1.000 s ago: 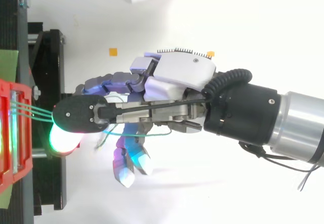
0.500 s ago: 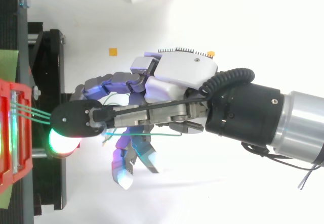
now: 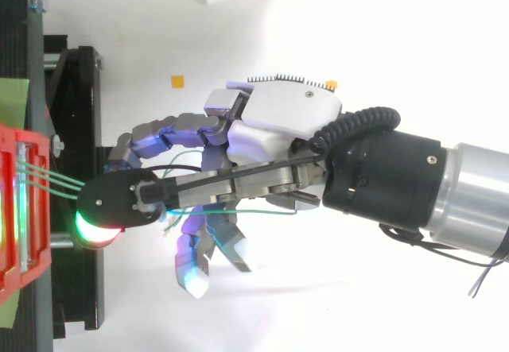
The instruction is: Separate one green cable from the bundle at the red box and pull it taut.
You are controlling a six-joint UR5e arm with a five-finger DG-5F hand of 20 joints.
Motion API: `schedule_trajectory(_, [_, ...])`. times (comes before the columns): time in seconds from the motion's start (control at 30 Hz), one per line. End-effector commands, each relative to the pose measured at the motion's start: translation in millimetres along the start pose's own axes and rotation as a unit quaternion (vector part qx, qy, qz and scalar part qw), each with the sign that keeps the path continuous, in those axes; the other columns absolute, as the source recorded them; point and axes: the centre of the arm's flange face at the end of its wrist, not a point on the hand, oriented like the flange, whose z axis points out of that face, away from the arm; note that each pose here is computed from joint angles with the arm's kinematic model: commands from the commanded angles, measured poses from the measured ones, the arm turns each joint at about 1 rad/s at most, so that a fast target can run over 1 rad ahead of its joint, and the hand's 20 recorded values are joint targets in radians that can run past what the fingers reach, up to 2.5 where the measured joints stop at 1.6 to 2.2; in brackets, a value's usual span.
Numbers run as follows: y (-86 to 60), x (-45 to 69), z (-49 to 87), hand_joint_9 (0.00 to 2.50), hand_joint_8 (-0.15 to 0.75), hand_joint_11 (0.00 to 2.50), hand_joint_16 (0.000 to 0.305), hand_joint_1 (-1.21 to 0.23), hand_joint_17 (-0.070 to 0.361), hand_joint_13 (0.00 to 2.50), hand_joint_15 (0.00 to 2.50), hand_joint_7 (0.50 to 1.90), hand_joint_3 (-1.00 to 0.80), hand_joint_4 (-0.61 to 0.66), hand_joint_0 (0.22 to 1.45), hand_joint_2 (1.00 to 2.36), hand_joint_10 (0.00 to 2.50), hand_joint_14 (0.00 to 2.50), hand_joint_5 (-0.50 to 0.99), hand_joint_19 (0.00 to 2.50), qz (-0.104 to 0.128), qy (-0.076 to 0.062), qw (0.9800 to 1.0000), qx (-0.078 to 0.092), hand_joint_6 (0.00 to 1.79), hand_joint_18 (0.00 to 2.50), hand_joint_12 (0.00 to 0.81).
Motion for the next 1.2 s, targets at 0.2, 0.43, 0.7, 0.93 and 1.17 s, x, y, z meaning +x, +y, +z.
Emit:
schedule_trajectory(0.2, [4.5,3.1,-0.5,2.07,0.24,0.59,0.058,-0.77,0.131,1.55,0.63,1.25,-0.24,0.13,0.74,1.02,0.02,0.02,0.13,0.44,-0.003,0.004,1.0,-0.004,0.5,1.26,0.395])
schedule_trajectory(0.43, [4.5,3.5,-9.0,2.05,0.244,0.58,0.057,-0.79,0.129,1.53,0.63,1.27,-0.17,0.1,0.74,1.02,0.02,0.02,0.13,0.43,-0.014,-0.002,0.9997,0.018,0.5,1.24,0.391])
schedule_trajectory(0.7, [0.0,0.0,-11.6,2.03,0.242,0.58,0.057,-0.79,0.127,1.52,0.63,1.27,-0.16,0.09,0.74,1.02,0.02,0.02,0.14,0.43,-0.03,-0.011,0.999,0.03,0.5,1.23,0.389])
schedule_trajectory(0.93, [-2.8,-0.8,-11.9,2.02,0.236,0.59,0.056,-0.8,0.125,1.52,0.63,1.29,-0.16,0.09,0.74,1.02,0.02,0.02,0.14,0.44,-0.038,-0.012,0.9987,0.032,0.5,1.22,0.385])
schedule_trajectory(1.17, [0.9,-1.2,-17.3,2.02,0.234,0.58,0.055,-0.8,0.124,1.52,0.63,1.29,-0.16,0.09,0.74,1.02,0.02,0.02,0.14,0.44,-0.053,-0.017,0.9977,0.038,0.5,1.22,0.387])
